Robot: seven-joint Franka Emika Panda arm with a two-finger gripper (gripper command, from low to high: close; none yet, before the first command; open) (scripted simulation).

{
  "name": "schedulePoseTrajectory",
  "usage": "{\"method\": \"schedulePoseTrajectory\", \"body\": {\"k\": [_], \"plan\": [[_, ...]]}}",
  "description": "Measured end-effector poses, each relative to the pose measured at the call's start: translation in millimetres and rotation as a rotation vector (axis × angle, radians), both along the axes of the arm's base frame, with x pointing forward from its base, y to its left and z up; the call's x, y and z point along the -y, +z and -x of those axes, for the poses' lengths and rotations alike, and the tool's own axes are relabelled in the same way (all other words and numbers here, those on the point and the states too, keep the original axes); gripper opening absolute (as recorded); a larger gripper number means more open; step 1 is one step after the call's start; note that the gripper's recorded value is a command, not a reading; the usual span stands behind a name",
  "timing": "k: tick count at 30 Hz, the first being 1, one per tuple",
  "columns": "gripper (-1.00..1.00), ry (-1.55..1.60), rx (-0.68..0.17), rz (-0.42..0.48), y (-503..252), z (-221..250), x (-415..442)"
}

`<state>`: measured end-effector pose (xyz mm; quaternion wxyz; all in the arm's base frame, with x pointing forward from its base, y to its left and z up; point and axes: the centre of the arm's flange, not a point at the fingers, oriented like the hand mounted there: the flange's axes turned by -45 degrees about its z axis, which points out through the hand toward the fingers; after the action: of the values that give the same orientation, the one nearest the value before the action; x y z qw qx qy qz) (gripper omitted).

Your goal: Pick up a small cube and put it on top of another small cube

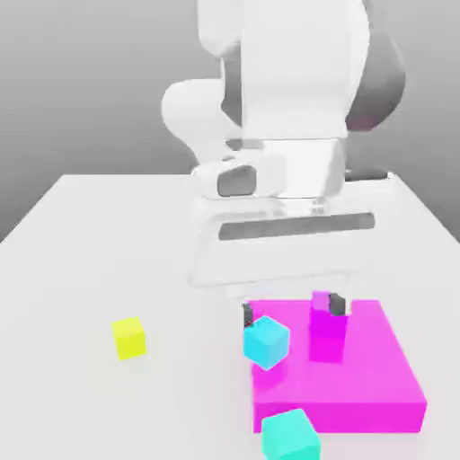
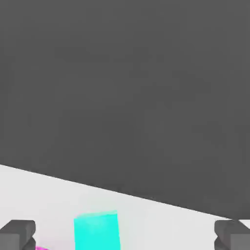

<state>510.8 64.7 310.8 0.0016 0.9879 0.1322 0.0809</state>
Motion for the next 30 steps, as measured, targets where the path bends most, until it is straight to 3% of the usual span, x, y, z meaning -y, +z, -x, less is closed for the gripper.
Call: {"method": "schedulePoseTrajectory", "body": {"k": [5,10,11,18,23,30], "plan": [[0.0,0.054,-0.133,0.02,-93,14,-9],[0.0,0.065,-0.159,0.023,-164,18,-11],[-1.0,0.066,-0.16,0.023,-173,18,-11],[-1.0,0.066,-0.161,0.024,-173,19,-11],[-1.0,0.052,-0.16,0.027,-116,20,-5],[-1.0,-0.349,-0.154,0.056,-74,88,146]]}}
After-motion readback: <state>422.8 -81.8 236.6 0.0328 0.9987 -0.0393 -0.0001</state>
